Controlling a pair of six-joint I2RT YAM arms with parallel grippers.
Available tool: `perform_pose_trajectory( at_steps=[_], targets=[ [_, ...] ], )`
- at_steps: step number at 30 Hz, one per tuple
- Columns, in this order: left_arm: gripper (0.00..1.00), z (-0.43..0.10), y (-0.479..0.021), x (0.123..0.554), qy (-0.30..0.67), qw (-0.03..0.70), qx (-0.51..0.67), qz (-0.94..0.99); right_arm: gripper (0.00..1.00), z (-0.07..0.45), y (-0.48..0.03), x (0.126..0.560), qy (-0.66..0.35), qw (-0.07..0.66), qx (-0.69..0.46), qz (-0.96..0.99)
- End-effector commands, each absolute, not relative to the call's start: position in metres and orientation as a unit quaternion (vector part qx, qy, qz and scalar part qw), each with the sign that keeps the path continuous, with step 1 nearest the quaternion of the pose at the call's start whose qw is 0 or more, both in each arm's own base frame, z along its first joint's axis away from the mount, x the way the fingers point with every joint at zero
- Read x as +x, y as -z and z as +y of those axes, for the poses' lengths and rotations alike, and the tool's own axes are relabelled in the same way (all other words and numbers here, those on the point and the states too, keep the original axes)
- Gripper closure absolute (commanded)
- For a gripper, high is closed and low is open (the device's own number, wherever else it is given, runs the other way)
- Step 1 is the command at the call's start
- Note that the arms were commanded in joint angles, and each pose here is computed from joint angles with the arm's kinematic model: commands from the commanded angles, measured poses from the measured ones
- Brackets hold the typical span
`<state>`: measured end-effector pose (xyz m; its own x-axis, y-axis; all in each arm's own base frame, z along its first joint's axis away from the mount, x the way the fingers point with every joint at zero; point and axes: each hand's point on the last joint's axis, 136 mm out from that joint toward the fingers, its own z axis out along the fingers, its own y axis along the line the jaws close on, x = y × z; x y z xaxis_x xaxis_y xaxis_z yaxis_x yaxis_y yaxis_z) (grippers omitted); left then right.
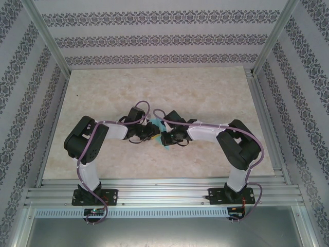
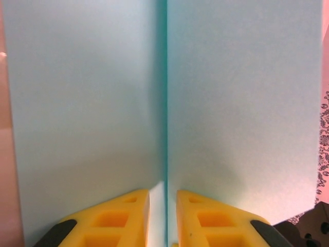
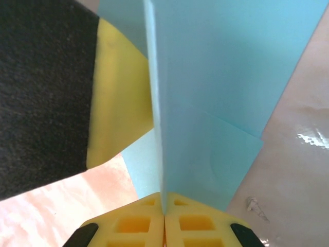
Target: Fold a paper plane with a square sheet of paper (fold left side to right side)
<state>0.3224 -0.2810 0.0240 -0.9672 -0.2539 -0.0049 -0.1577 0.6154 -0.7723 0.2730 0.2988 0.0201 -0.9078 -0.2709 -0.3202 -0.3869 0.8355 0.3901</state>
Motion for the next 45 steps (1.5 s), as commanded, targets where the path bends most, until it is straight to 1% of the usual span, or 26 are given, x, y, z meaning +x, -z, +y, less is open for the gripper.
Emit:
perform_pose_trajectory(
  at_steps=[1,9,15,24,30,35,41,45],
  targets=[
    [0.79,-0.259,0.021,0.302,0.349,0.030,-0.144,0.926,0.92,0.307,-0.032,0.276,-0.277,0.138,-0.185,0.933],
    [0.83,-0.254,0.030,0.298,0.332,0.025,-0.149,0.931,0.91,0.302,-0.035,0.283,-0.302,0.132,-0.185,0.926],
    [0.84,-0.250,0.036,0.296,0.321,0.023,-0.152,0.935,0.84,0.298,-0.034,0.288,-0.314,0.128,-0.179,0.924],
    [0.85,-0.250,0.036,0.296,0.321,0.022,-0.151,0.935,0.80,0.304,-0.049,0.300,-0.326,0.143,-0.183,0.916],
    [0.85,-0.249,0.036,0.295,0.321,0.022,-0.150,0.935,0.76,0.305,-0.053,0.302,-0.331,0.145,-0.183,0.914],
    [0.85,-0.249,0.037,0.295,0.320,0.021,-0.149,0.935,0.75,0.303,-0.057,0.307,-0.332,0.153,-0.176,0.914],
    [0.86,-0.250,0.037,0.295,0.320,0.021,-0.148,0.936,0.76,0.304,-0.058,0.310,-0.337,0.152,-0.173,0.913],
    [0.86,-0.249,0.037,0.295,0.318,0.020,-0.148,0.936,0.87,0.304,-0.056,0.310,-0.348,0.146,-0.170,0.910]
  ],
)
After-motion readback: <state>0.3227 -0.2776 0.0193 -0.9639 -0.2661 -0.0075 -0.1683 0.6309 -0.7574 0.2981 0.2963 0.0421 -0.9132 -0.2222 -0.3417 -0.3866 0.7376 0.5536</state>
